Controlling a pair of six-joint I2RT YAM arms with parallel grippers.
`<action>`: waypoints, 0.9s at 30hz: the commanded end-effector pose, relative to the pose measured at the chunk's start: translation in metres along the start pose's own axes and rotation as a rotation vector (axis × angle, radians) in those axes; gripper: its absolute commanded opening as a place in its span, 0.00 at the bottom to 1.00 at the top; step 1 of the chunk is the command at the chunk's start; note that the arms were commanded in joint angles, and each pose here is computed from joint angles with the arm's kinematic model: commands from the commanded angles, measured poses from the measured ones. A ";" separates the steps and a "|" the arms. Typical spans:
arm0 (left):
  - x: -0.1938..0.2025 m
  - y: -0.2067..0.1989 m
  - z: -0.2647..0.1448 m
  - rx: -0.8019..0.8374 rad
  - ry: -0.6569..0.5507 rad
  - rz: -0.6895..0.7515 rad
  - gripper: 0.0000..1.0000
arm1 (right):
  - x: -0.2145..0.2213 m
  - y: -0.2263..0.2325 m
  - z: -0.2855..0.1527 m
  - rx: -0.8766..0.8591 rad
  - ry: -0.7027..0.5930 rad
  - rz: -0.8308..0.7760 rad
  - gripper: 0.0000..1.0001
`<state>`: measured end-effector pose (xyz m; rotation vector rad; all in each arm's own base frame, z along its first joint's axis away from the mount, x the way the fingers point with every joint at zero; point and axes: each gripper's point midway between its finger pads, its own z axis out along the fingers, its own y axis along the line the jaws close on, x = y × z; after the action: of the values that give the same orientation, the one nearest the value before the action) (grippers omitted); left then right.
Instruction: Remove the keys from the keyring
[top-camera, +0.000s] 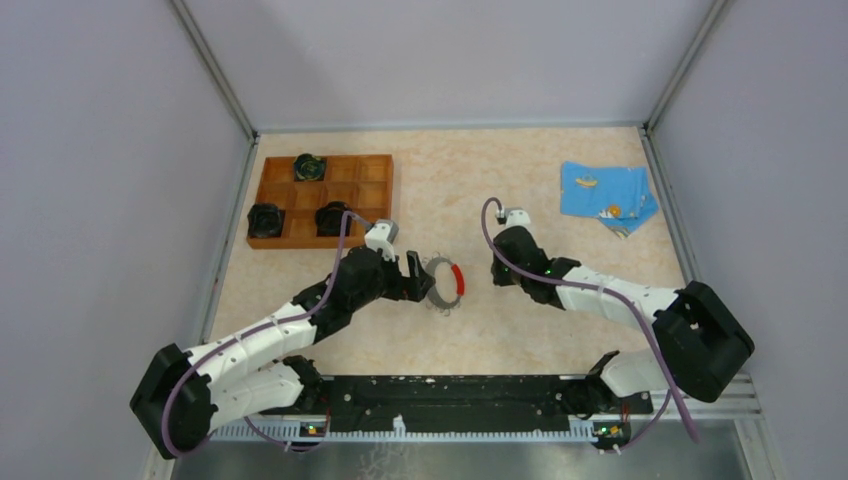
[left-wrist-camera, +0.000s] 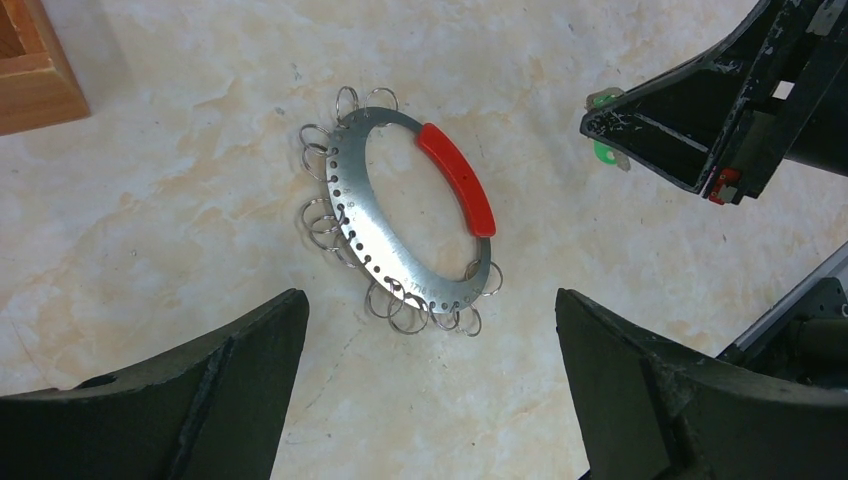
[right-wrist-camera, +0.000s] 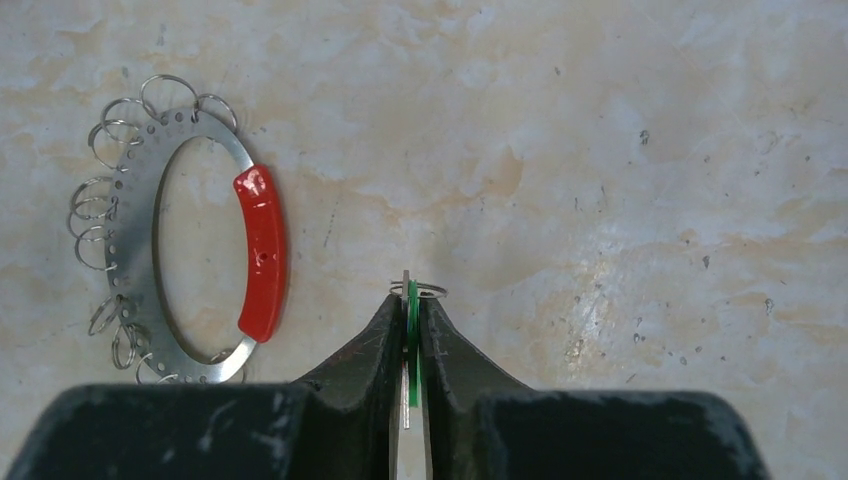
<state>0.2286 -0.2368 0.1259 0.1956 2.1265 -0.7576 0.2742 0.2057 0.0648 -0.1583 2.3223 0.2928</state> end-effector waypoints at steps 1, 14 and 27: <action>-0.016 -0.009 -0.001 0.021 -0.023 0.000 0.99 | -0.009 -0.003 0.000 0.004 -0.039 0.029 0.10; -0.025 -0.012 -0.008 -0.002 -0.009 0.006 0.99 | -0.047 -0.004 -0.038 -0.013 -0.134 0.033 0.56; -0.063 -0.009 -0.023 -0.085 -0.085 0.093 0.99 | -0.122 -0.023 -0.154 -0.057 -0.484 0.069 0.93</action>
<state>0.2369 -0.2324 0.1661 0.2300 2.1073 -0.6855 0.2600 0.1667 0.2108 -0.0652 1.9530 0.4078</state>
